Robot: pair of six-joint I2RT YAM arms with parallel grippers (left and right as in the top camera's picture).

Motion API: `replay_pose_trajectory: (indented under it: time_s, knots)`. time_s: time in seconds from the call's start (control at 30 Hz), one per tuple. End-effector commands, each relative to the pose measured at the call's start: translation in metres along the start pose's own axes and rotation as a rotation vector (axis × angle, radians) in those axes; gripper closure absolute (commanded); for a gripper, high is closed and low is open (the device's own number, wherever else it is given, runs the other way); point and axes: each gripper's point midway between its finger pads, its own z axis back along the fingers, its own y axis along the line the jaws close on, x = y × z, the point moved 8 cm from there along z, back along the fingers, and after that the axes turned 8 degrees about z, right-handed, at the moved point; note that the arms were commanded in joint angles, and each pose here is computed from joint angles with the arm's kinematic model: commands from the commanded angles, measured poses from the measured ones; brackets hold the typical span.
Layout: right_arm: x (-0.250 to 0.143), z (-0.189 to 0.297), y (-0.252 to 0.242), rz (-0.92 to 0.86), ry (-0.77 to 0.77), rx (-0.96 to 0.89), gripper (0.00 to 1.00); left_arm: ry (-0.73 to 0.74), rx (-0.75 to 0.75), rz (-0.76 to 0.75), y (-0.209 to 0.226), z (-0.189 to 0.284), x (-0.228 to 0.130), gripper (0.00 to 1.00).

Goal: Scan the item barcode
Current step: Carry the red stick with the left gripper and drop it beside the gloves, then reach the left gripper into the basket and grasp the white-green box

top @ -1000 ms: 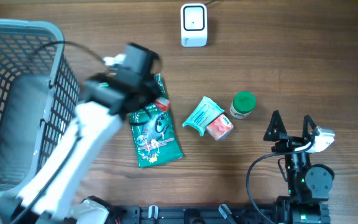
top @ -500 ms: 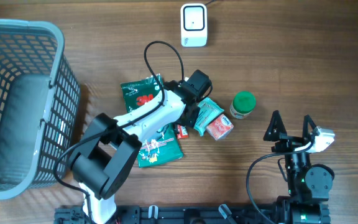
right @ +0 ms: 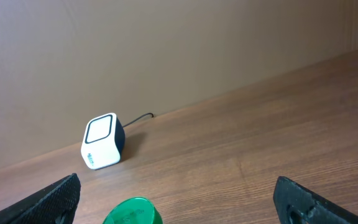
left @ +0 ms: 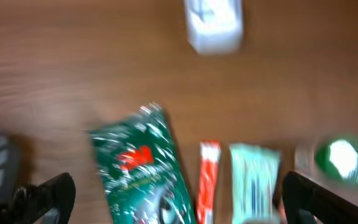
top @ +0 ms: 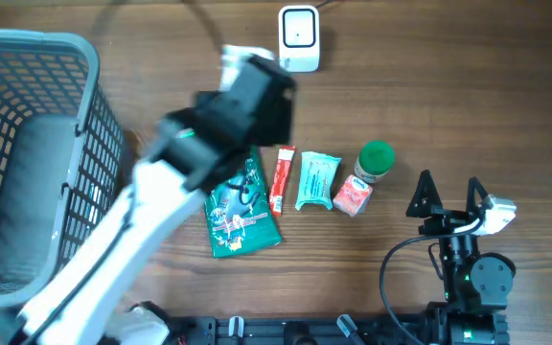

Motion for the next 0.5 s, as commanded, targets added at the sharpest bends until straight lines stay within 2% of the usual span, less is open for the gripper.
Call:
replay_pose_trajectory:
  time_s: [0.0,0.2,0.3,0.4,0.47]
  knots:
    - [0.0,0.0,0.0,0.017,-0.004,-0.003,0.0,-0.214,0.137,0.506,0.07,0.035,0.036,0.0]
    - [0.0,0.0,0.0,0.017,-0.004,-0.003,0.0,-0.406,0.271,1.28,0.193,0.062,0.054,0.0]
    - [0.0,0.0,0.0,0.017,-0.004,-0.003,0.0,-0.41,0.313,1.565,0.238,0.062,0.048,0.0]
    - [0.0,0.0,0.0,0.017,-0.004,-0.003,0.0,-0.413,0.432,1.869,0.279,0.059,0.031,0.0]
    - [0.0,0.0,0.0,0.017,-0.004,-0.003,0.0,-0.395,0.496,1.999,0.295,0.055,0.021,0.0]
